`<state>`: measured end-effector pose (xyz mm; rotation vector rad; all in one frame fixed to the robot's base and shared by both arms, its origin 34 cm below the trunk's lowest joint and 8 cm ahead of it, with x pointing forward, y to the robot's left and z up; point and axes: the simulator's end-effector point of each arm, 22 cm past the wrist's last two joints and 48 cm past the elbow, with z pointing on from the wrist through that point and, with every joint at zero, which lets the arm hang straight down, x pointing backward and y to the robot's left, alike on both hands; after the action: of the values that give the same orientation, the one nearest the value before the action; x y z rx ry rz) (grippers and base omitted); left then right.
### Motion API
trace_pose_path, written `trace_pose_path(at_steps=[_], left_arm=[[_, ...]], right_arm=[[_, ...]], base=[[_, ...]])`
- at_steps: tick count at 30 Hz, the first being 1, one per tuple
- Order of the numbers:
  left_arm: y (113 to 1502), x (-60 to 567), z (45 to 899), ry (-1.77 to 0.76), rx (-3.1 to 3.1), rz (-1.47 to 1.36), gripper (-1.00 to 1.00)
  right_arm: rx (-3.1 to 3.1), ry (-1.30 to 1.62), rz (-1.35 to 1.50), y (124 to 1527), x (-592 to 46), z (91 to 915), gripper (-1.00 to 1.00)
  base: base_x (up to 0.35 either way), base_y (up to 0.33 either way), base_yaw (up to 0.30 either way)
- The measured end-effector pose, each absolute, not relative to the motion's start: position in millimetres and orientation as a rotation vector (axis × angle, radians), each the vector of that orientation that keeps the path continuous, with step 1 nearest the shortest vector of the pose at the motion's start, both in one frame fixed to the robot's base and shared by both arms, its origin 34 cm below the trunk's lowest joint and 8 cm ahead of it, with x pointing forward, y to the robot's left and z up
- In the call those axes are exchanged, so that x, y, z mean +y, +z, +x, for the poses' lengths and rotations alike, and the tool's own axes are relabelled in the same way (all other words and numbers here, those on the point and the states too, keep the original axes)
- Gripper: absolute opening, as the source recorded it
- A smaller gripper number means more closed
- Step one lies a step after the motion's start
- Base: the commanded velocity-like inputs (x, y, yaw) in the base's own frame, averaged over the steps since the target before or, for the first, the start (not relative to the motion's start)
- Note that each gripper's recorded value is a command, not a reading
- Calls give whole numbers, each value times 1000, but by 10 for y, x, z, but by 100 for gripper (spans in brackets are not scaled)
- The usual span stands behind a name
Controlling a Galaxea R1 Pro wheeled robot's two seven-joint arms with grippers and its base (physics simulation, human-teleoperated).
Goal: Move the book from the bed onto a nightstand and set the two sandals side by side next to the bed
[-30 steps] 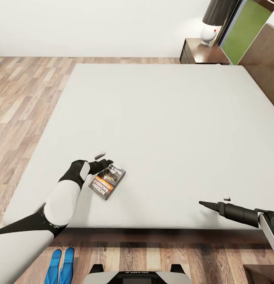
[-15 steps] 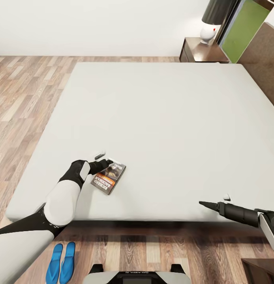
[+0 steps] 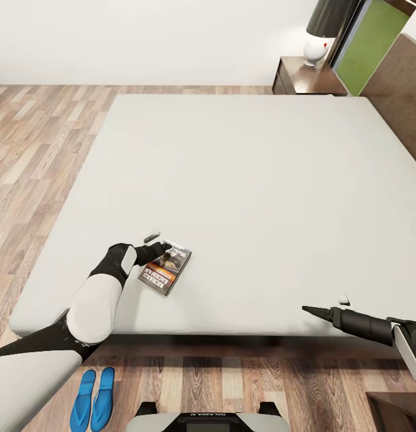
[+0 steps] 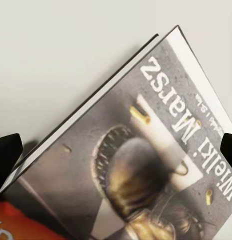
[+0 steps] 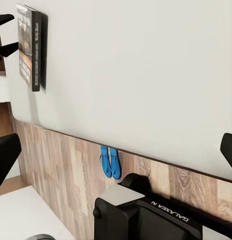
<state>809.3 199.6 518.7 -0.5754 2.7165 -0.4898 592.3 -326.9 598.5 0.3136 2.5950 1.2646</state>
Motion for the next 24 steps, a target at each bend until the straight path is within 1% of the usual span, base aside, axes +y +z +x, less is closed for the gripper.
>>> trace_pose_path(at_steps=[24], left_arm=[[5187,1996,8093,-490,2716,-575,100]], right_arm=[[2596,1265,314,5985,-3268,5921,100]], base=[[0,0,0]])
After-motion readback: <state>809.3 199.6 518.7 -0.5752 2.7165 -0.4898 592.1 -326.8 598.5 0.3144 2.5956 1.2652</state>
